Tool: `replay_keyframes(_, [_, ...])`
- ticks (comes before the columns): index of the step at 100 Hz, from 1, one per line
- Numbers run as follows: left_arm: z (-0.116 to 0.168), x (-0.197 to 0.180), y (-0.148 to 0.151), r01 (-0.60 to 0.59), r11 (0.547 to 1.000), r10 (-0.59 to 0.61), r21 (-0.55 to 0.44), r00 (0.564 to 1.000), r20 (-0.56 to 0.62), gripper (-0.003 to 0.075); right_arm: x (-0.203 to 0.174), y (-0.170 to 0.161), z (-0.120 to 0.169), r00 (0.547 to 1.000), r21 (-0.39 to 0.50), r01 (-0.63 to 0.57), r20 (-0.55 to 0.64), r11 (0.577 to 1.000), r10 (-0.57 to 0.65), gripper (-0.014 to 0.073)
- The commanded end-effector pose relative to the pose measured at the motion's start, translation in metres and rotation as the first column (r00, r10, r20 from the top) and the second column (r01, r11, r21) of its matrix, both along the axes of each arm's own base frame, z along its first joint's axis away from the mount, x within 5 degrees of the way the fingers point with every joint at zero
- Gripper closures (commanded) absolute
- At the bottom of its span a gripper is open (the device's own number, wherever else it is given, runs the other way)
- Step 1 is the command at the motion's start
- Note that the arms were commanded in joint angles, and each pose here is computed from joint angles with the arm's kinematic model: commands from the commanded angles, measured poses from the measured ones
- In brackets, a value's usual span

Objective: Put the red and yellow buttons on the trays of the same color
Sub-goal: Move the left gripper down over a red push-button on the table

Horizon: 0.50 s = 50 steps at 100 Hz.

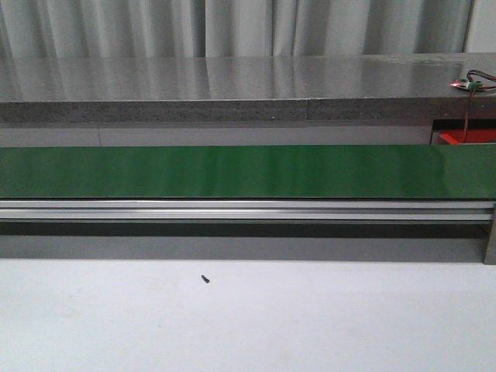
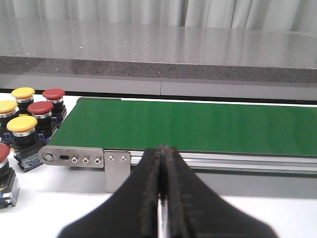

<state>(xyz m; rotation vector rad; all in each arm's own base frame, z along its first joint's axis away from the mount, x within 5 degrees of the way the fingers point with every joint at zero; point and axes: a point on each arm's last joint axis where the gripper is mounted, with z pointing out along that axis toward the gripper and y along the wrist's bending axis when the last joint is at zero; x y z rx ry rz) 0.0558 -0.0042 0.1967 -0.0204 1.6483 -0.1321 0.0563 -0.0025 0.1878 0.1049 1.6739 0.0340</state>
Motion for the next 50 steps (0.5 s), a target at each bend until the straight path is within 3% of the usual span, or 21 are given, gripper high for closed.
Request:
replay_keyframes(1, [-0.005,0.0,0.0,0.005,1.0,-0.005,-0.007,0.998,0.07,0.0739,-0.002,0.0,0.015,0.993,-0.007,-0.003,0.116,1.0,0.004,0.0662])
replay_keyframes(40, [0.002,-0.001,0.0,0.006,0.999,-0.002,-0.041,0.994,0.112,0.074,-0.002,0.0,0.015,0.993,-0.007,-0.003,0.116,1.0,0.004,0.0662])
replay_keyframes(50, [0.009,-0.002,-0.001,0.015,0.994,-0.002,-0.109,0.993,0.117,0.074,-0.002,0.0,0.015,0.993,-0.007,-0.003,0.116,1.0,0.004,0.0662])
